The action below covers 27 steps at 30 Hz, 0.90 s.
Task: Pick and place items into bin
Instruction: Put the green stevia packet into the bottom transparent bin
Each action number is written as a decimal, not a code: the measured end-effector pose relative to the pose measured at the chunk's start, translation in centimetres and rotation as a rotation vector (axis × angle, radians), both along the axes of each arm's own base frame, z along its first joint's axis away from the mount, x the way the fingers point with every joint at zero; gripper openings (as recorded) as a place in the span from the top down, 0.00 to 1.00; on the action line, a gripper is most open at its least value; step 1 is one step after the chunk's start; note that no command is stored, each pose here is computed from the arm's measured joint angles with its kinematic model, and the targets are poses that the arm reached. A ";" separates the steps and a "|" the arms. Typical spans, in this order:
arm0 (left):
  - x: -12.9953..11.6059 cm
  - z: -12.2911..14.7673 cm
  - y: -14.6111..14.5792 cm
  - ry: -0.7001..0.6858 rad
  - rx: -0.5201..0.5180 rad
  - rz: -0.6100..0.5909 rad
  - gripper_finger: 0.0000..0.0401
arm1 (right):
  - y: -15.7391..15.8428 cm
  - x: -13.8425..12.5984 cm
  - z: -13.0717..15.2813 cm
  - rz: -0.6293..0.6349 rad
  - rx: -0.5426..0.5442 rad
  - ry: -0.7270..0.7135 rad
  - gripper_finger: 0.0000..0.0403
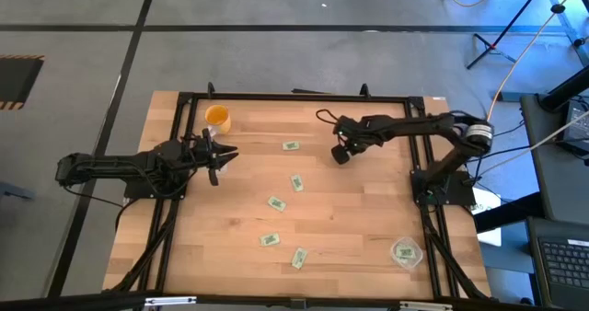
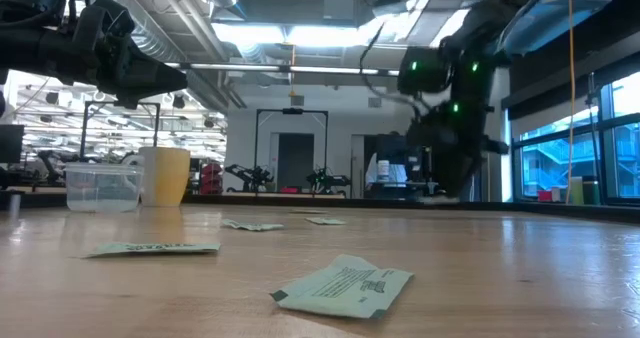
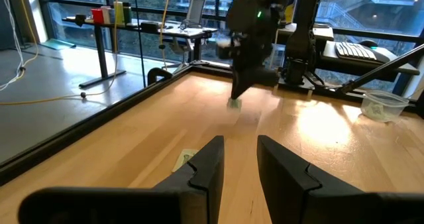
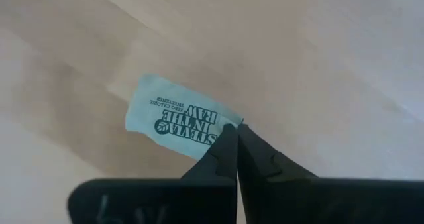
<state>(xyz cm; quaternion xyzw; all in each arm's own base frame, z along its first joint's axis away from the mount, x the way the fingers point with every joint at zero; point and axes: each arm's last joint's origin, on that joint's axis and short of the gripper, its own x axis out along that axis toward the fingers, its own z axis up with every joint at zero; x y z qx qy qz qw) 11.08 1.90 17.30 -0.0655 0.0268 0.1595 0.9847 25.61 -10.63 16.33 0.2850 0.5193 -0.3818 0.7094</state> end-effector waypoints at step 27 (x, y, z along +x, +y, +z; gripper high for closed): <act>0.0 0.0 0.0 0.001 0.000 0.000 0.79 | 18.7 -10.5 9.3 0.111 0.509 0.066 1.00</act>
